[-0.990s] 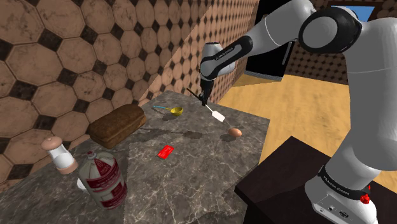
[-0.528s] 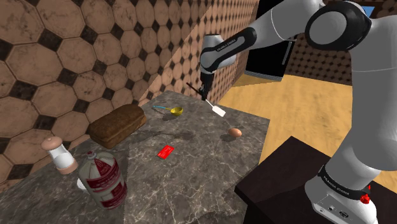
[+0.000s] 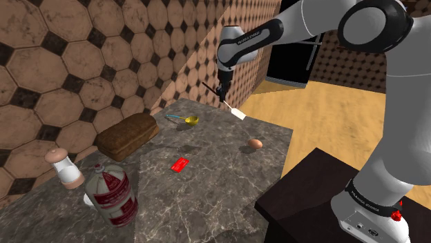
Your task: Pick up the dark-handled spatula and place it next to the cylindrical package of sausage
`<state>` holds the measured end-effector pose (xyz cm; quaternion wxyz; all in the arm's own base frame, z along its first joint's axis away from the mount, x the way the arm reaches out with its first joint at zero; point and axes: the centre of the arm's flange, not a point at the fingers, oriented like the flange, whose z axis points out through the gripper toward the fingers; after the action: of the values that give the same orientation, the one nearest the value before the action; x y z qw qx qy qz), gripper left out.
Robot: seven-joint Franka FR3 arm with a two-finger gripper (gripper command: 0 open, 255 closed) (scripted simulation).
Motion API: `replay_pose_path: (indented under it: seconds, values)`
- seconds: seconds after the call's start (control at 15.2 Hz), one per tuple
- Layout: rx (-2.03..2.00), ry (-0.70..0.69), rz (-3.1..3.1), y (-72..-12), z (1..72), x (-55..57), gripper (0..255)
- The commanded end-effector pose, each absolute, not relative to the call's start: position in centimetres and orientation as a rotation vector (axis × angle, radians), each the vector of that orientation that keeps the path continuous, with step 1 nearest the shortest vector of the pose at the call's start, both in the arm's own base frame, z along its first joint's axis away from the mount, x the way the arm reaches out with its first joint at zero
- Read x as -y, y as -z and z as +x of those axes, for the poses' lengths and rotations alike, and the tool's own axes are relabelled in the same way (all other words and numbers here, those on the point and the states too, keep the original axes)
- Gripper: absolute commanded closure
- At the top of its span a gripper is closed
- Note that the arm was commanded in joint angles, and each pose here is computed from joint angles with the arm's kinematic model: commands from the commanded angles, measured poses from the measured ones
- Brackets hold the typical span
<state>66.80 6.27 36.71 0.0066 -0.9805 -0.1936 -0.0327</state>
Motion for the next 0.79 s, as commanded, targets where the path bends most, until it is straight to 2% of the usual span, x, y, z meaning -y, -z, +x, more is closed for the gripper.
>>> replay_pose_path:
  seconds: [0.0, 0.73]
  values:
    - [0.606, 0.102, -3.067, -37.8, 66.7, -6.3, 255]
    - [0.606, 0.102, -3.067, -43.6, 66.7, -6.3, 255]
